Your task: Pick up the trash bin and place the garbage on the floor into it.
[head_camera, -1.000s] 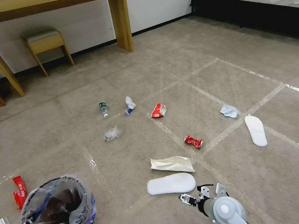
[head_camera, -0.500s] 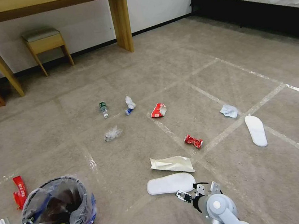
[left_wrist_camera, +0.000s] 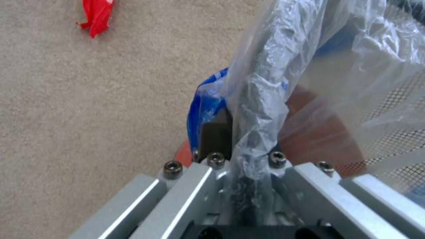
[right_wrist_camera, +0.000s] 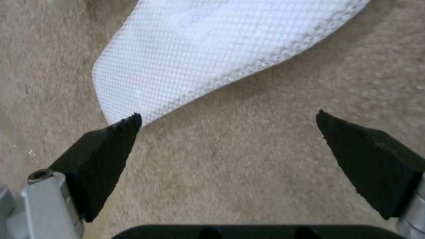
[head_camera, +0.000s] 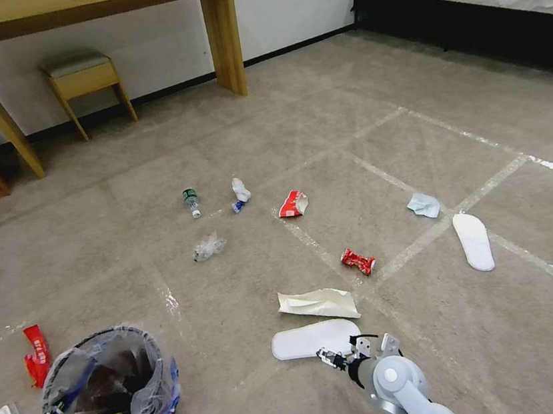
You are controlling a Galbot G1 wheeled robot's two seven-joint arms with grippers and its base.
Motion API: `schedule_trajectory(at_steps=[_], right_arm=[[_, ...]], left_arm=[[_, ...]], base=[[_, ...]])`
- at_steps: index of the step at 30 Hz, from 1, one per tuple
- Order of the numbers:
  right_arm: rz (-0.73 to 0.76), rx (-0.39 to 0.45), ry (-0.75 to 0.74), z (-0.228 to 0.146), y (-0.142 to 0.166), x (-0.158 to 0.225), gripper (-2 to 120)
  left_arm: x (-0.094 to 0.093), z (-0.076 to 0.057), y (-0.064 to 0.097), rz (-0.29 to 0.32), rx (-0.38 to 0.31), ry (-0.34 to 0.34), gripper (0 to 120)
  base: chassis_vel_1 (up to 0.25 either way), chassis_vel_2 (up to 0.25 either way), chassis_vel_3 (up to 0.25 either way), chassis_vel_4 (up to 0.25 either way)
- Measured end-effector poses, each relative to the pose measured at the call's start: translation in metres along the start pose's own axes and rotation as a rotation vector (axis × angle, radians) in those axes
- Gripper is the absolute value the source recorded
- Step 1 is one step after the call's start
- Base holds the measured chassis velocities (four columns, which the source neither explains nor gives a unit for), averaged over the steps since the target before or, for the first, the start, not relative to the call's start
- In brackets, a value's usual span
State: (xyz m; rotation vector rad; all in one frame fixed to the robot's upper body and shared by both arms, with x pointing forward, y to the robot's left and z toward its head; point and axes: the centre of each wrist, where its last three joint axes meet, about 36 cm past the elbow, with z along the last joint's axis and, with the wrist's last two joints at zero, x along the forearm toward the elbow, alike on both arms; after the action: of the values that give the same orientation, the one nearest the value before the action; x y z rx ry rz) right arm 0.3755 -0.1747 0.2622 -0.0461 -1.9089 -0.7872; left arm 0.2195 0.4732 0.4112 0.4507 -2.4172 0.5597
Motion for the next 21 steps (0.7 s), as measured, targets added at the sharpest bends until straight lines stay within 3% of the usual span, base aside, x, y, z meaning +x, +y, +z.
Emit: schedule_trajectory(at_steps=[21], right_arm=[[0.011,0.021,-0.017,0.004,0.003,-0.021,100]], left_arm=[[-0.002,-0.003,-0.001,0.003,-0.003,-0.005,1]], base=[[0.0,0.0,0.0,0.0]])
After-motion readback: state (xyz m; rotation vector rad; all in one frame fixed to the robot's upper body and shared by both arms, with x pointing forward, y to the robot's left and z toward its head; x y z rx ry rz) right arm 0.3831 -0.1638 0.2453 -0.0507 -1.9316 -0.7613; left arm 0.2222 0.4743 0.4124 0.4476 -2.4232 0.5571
